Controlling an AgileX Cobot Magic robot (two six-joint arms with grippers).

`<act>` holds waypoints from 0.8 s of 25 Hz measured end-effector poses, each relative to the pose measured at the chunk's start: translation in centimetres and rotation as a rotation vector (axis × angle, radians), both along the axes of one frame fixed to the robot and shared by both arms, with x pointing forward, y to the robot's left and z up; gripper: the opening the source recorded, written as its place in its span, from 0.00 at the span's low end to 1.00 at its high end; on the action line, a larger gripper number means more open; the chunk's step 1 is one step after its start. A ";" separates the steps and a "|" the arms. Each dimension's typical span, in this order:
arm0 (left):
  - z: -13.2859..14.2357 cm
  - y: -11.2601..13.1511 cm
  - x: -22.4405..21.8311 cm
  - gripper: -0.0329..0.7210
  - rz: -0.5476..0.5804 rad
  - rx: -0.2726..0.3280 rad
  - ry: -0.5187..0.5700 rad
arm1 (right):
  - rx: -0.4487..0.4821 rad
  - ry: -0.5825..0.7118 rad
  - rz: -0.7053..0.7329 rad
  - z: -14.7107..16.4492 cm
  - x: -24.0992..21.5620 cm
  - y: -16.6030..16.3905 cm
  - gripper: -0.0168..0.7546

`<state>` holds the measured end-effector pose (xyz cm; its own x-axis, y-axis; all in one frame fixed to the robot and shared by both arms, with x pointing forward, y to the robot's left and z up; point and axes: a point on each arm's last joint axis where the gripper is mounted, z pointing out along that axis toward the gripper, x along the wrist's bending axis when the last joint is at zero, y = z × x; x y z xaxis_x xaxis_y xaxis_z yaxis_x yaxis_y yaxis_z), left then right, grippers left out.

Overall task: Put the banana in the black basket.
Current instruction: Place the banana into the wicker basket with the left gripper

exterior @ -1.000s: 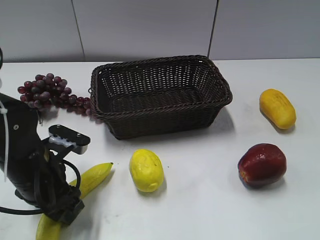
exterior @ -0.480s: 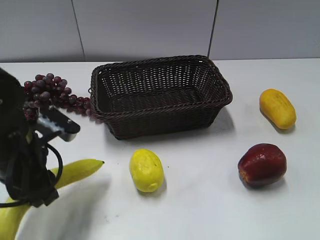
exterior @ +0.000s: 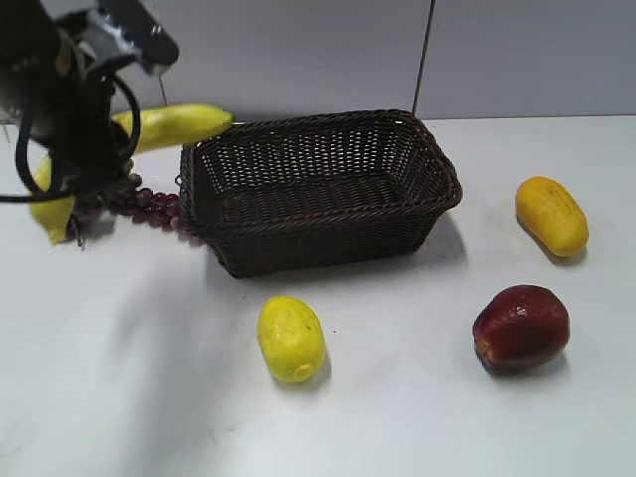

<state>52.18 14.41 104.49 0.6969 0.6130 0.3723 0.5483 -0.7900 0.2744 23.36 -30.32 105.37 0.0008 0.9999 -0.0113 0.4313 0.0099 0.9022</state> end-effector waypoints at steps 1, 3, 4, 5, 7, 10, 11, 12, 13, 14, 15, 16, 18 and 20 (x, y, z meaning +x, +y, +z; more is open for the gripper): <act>0.9 -0.5 0.6 0.46 -0.049 -0.017 -0.056 | 0.000 0.000 0.000 0.0 0.0 0.0 0.74; 2.4 -1.4 1.8 0.46 -0.124 -0.041 -0.143 | 0.000 0.000 0.000 0.0 0.0 0.0 0.74; 2.9 -1.9 2.5 0.46 -0.149 -0.049 -0.176 | 0.000 0.000 0.000 0.0 0.0 0.0 0.74; 3.5 -2.4 3.2 0.46 -0.166 -0.057 -0.205 | 0.000 0.000 0.000 0.0 0.0 0.0 0.74; 3.6 -3.5 4.9 0.46 -0.192 -0.053 -0.228 | 0.000 0.000 0.000 0.0 0.0 0.0 0.74; 3.1 -5.5 7.3 0.46 -0.230 -0.037 -0.249 | 0.000 0.000 0.000 0.0 0.0 0.0 0.74; 2.7 -6.3 8.1 0.46 -0.247 -0.031 -0.253 | 0.000 0.000 0.000 0.0 0.0 0.0 0.74; 2.6 -7.2 8.6 0.46 -0.269 -0.024 -0.262 | 0.000 0.000 0.000 0.0 0.0 0.0 0.74; 1.9 -8.1 9.1 0.46 -0.289 -0.015 -0.258 | 0.000 0.000 0.000 0.0 0.0 0.0 0.74; 1.4 -8.9 9.6 0.46 -0.303 -0.012 -0.257 | 0.000 0.000 0.000 0.0 0.0 0.0 0.74; 1.0 -9.7 9.9 0.46 -0.316 -0.012 -0.258 | 0.000 0.000 0.000 0.0 0.0 0.0 0.74; 0.2 -10.5 10.2 0.46 -0.329 -0.008 -0.253 | 0.000 0.000 0.000 0.0 0.0 0.0 0.74; -1.5 -11.7 10.6 0.46 -0.351 0.002 -0.232 | 0.000 0.000 0.000 0.0 0.0 0.0 0.74; -3.2 -12.6 10.7 0.46 -0.371 0.012 -0.210 | 0.000 0.000 0.000 0.0 0.0 0.0 0.74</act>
